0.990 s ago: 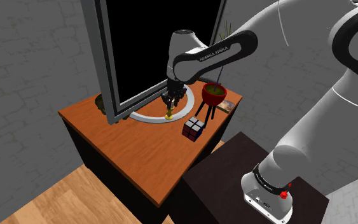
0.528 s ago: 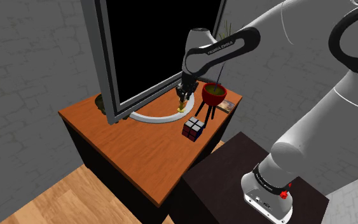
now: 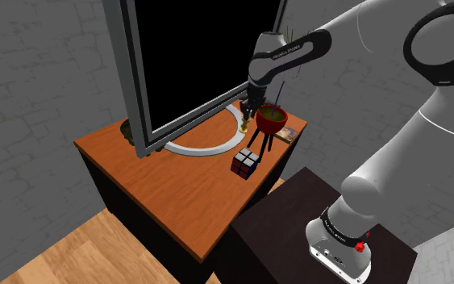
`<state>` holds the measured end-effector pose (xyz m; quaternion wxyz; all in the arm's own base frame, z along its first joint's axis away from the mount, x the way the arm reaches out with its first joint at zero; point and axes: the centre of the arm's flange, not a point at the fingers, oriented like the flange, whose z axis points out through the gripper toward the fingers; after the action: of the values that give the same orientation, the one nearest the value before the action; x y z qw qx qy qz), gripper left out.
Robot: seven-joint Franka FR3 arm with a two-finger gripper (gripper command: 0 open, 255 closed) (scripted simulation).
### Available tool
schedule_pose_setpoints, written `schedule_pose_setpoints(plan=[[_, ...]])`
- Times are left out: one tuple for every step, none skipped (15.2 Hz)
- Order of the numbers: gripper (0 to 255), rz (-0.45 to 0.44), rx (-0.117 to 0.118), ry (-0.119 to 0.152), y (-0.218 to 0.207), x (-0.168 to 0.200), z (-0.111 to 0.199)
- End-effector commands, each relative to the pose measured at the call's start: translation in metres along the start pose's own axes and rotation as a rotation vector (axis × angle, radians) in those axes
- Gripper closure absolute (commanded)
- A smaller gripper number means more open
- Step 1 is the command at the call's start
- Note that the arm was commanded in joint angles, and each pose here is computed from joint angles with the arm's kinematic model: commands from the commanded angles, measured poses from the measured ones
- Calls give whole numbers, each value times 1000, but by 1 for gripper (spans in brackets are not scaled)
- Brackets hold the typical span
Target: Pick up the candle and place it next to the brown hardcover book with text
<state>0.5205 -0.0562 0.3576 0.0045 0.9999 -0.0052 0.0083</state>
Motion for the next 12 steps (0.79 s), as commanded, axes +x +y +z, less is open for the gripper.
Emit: schedule_pose_setpoints(plan=[[255, -1, 0, 0, 28, 5, 2], [255, -1, 0, 0, 41, 7, 2], [255, -1, 0, 0, 54, 9, 2], [255, -1, 0, 0, 67, 11, 3], [255, -1, 0, 0, 80, 13, 3], [255, -1, 0, 0, 93, 15, 3], [255, -1, 0, 0, 106, 17, 3], [255, -1, 0, 0, 119, 19, 3], [255, -1, 0, 0, 132, 21, 3], [255, -1, 0, 0, 145, 23, 3], [255, -1, 0, 0, 158, 25, 3], [255, -1, 0, 0, 171, 27, 3]])
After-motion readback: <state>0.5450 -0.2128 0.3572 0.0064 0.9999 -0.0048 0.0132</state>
